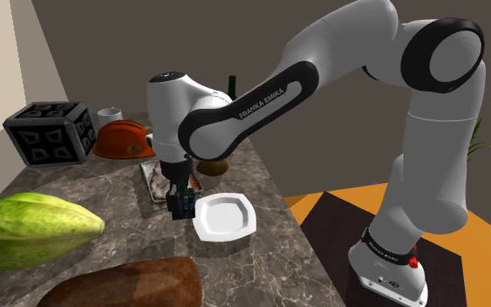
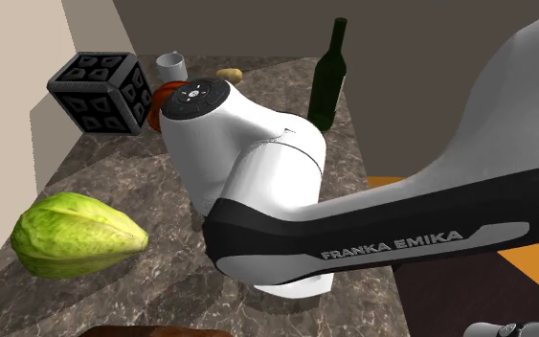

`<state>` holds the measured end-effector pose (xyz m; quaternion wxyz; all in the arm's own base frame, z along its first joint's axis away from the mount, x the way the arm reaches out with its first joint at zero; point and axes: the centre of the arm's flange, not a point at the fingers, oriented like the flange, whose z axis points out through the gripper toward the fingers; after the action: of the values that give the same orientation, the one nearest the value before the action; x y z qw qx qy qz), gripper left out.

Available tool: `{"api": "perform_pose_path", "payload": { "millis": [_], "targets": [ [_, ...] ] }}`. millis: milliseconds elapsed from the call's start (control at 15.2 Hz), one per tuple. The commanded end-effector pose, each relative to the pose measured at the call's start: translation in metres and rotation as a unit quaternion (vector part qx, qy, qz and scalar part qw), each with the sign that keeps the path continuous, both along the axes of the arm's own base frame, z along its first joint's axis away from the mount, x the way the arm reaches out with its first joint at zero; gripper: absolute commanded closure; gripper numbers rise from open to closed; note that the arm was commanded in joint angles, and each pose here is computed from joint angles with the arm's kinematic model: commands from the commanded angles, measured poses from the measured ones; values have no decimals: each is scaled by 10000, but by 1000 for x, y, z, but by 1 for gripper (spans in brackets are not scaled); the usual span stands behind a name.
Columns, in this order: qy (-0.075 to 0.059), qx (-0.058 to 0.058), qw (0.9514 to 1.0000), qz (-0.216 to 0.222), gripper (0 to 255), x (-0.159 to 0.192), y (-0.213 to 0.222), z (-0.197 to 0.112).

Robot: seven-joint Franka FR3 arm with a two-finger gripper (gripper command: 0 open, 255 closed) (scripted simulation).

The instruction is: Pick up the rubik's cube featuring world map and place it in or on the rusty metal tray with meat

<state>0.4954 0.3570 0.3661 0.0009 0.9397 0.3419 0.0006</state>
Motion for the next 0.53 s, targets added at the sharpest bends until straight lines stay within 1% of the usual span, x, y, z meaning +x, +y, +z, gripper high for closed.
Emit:
{"api": "perform_pose_path", "payload": {
  "millis": [0,462],
  "targets": [
    [0,0,10000,0,255,0,1,10],
    [0,0,10000,0,255,0,1,47]
  ]
}}
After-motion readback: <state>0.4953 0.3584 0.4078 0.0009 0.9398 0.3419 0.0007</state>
